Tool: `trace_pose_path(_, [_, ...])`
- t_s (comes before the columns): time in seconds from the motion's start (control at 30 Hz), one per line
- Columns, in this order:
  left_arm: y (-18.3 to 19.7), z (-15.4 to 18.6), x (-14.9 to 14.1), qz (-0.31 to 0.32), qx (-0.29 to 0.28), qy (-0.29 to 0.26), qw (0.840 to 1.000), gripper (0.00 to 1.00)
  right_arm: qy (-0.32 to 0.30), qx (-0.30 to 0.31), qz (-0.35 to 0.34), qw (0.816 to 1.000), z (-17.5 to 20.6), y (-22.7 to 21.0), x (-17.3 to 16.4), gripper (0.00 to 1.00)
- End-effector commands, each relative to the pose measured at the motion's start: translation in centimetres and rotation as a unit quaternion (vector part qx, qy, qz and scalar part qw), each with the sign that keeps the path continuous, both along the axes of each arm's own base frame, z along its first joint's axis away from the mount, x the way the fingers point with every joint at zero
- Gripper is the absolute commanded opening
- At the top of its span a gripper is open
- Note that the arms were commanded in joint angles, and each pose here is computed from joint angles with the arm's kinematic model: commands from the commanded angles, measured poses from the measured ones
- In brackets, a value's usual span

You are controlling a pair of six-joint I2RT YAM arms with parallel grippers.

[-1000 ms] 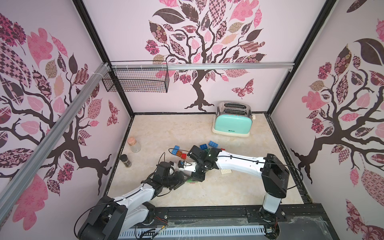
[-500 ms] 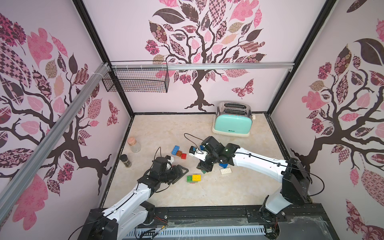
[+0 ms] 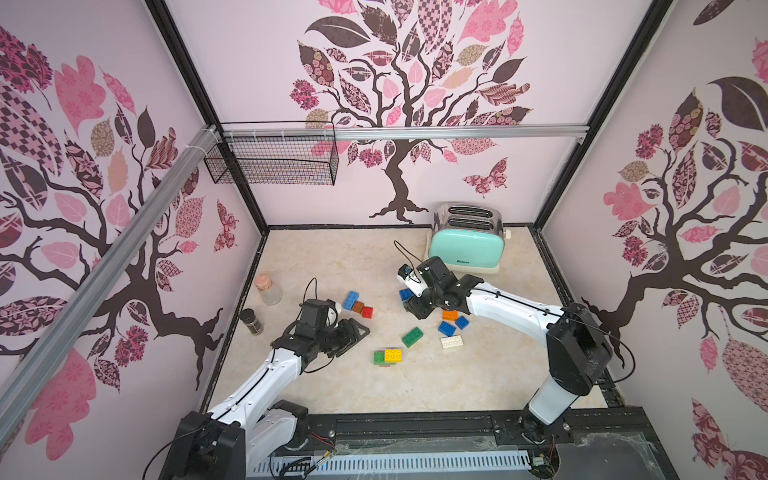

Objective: Assemble a heart with lego
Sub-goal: Pick up the lego brick from the center of the board.

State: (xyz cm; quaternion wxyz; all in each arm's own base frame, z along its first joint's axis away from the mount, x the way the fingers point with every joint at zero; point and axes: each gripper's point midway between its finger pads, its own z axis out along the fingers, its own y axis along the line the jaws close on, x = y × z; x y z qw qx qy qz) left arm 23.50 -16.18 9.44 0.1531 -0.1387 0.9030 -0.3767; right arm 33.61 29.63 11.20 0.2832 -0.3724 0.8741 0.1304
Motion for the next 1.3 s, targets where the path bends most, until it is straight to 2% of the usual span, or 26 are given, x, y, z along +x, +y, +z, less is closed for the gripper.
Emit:
trace_pose_path(0.0, [0.2,0.8,0.9,-0.01,0.014,-0.017,1.0,0.62,0.002,0.01,-0.034,0.999,-0.4,0.6,2.2,0.6])
trace_pose_path(0.33, [1.0,-0.2,1.2,-0.001,0.013,-0.006,1.0,0.62,0.018,0.046,-0.093,0.994,-2.1,1.5,6.9,0.71])
trace_pose_path(0.67, [1.4,-1.0,1.3,0.007,0.014,0.005,1.0,0.61,0.046,0.071,-0.103,0.991,-3.5,2.3,9.0,0.72])
trace_pose_path(0.97, [1.6,-1.3,0.9,0.009,0.014,0.006,1.0,0.61,0.08,0.059,-0.113,0.989,-6.0,2.5,9.1,0.73])
trace_pose_path(1.27, [1.6,-1.4,0.8,0.012,0.012,0.006,1.0,0.6,0.125,0.091,-0.098,0.983,-6.1,3.6,6.4,0.72])
